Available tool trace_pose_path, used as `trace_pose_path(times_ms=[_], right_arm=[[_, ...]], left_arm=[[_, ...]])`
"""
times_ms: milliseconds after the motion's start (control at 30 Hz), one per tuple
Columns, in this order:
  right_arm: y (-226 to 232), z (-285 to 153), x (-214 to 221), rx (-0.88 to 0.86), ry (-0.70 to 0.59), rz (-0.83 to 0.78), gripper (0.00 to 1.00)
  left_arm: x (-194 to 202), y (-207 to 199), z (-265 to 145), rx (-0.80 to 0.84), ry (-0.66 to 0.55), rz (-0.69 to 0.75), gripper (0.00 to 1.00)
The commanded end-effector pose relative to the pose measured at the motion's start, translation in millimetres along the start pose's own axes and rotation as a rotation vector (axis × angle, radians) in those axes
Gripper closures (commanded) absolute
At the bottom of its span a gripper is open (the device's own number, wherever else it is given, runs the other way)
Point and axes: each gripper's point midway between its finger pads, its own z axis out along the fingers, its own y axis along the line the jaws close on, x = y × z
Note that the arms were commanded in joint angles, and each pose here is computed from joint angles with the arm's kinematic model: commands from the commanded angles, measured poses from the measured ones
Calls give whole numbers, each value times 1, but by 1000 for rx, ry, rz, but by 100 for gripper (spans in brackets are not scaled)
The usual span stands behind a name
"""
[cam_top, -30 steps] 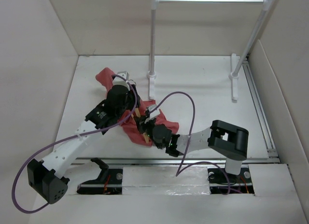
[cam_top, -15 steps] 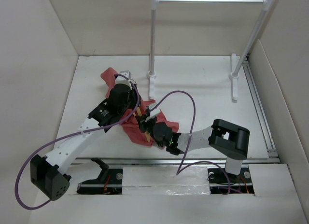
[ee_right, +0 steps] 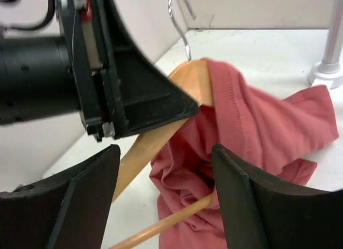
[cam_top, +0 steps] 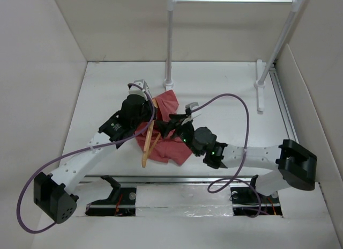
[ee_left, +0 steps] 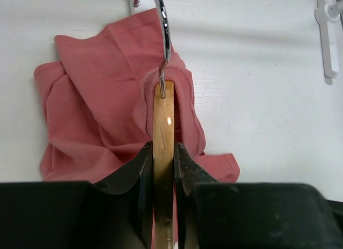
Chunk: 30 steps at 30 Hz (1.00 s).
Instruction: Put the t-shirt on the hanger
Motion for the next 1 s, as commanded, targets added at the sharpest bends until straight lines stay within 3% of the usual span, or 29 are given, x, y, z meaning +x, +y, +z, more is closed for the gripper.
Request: trace_pose_path(times_ms=[0, 67, 133, 167, 233, 333, 467, 533, 667, 967], right_arm=[[-7, -13, 4, -11, 44, 39, 25], [-11, -20, 1, -3, 46, 57, 25], [-14, -33, -4, -5, 40, 108, 36], [-16, -37, -1, -3, 51, 124, 64], [-18, -44, 9, -7, 82, 159, 99], [-17, -43, 46, -2, 158, 145, 100], [-20, -40, 62, 58, 160, 217, 100], [-24, -38, 72, 93, 168, 261, 89], [-36, -30, 97, 194, 195, 322, 78], [-37, -13, 108, 190, 182, 458, 70]], left_arm=[[-30, -13, -9, 50, -115, -34, 100], [-33, -13, -9, 48, -125, -38, 100], [-34, -13, -7, 40, -129, -41, 100], [-33, -12, -5, 36, -130, -49, 100], [-34, -14, -4, 44, -141, -69, 100], [-29, -15, 4, 67, -172, -146, 100], [-23, -7, 11, 65, -232, -218, 100], [-18, 0, 16, 61, -268, -245, 100], [-22, 6, 21, 37, -312, -249, 100], [-48, 7, 8, 33, -416, -284, 100]])
